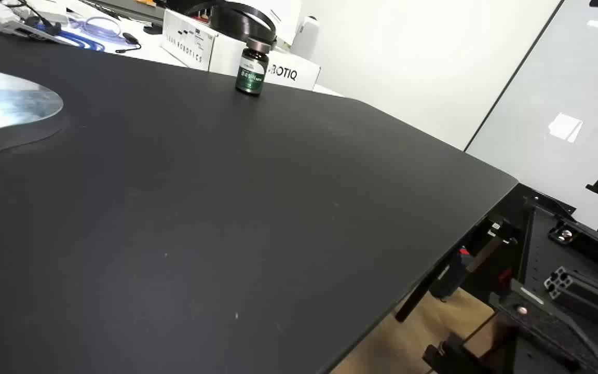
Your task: Move the bottle forward
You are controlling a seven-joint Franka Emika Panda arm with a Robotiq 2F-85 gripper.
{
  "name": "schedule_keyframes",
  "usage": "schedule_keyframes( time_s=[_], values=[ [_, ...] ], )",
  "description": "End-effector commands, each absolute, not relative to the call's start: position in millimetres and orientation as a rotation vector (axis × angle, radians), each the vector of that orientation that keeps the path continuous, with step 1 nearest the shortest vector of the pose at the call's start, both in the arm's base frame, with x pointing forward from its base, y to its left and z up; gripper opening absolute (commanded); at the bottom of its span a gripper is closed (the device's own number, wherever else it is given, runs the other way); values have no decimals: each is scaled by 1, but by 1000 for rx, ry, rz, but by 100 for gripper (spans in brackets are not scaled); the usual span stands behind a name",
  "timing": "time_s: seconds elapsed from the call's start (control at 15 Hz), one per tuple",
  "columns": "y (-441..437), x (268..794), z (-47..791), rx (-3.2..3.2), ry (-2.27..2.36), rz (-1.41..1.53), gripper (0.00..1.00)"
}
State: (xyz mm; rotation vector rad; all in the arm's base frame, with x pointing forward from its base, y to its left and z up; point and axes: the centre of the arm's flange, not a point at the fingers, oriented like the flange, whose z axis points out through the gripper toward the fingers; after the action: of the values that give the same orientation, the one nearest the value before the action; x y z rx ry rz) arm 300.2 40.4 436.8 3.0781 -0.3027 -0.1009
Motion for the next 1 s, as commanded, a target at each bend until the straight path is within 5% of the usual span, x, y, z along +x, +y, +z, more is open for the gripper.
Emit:
schedule_keyframes(
  time_s=[0.0, 0.73, 0.93],
  values=[
    [40, 300, 437, 3078, -299, -102, 100],
    [43, 302, 434, 3066, -275, -112, 100],
    [42, 338, 443, 3036, -42, -21, 100]
  ],
)
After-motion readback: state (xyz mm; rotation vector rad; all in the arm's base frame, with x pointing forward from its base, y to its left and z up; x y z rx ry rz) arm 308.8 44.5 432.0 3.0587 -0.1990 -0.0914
